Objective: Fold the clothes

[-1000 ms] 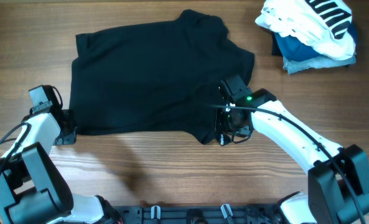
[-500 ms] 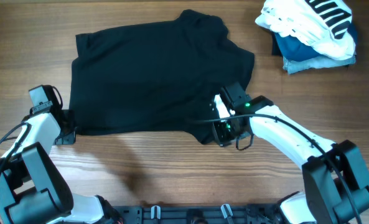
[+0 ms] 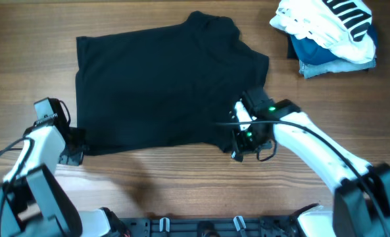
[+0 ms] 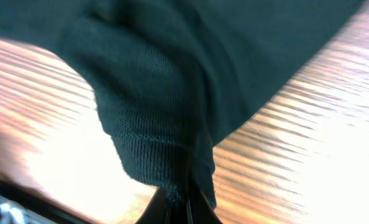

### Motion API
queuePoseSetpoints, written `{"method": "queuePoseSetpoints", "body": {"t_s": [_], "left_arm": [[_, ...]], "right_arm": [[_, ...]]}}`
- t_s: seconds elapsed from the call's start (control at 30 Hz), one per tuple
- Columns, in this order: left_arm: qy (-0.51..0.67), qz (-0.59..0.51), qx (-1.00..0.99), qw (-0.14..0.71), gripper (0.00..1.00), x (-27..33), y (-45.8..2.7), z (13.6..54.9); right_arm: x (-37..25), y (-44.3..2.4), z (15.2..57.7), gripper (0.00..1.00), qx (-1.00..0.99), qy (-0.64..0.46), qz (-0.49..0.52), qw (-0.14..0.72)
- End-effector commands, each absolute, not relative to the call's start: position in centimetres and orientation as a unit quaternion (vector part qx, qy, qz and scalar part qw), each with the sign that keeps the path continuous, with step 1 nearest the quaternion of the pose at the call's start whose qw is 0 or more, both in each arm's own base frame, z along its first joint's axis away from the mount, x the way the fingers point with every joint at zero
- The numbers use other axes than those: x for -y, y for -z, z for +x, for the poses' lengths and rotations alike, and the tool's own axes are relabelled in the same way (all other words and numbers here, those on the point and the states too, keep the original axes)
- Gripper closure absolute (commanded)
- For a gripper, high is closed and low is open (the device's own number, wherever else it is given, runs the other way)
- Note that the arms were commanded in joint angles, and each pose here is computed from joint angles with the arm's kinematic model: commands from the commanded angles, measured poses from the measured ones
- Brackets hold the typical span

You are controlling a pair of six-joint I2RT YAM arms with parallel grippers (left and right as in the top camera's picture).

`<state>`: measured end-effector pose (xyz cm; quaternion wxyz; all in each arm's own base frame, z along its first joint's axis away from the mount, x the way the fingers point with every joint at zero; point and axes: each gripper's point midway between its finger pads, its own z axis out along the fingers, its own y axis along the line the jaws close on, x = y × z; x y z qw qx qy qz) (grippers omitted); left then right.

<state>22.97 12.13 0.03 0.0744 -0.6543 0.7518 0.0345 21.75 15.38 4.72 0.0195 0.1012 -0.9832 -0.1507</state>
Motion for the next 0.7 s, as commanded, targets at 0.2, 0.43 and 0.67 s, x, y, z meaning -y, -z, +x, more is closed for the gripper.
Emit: {"method": "queuePoseSetpoints", "body": {"t_s": [0.2, 0.43, 0.67], "left_arm": [[-0.002, -0.618, -0.76, 0.199, 0.96, -11.5, -9.2, 21.5], [0.005, -0.6, -0.76, 0.251, 0.96, -11.5, -12.3, 20.9], [0.006, -0.604, -0.753, 0.261, 0.96, -13.1, -11.2, 23.5]], "right_arm": [[-12.9, -11.0, 21.3, 0.96, 0.988, 0.149, 0.041, -0.025], [-11.3, -13.8, 21.2, 0.96, 0.99, 0.134, 0.006, -0.053], [-12.4, -12.4, 29.0, 0.96, 0.979, 0.132, 0.039, -0.147]]}}
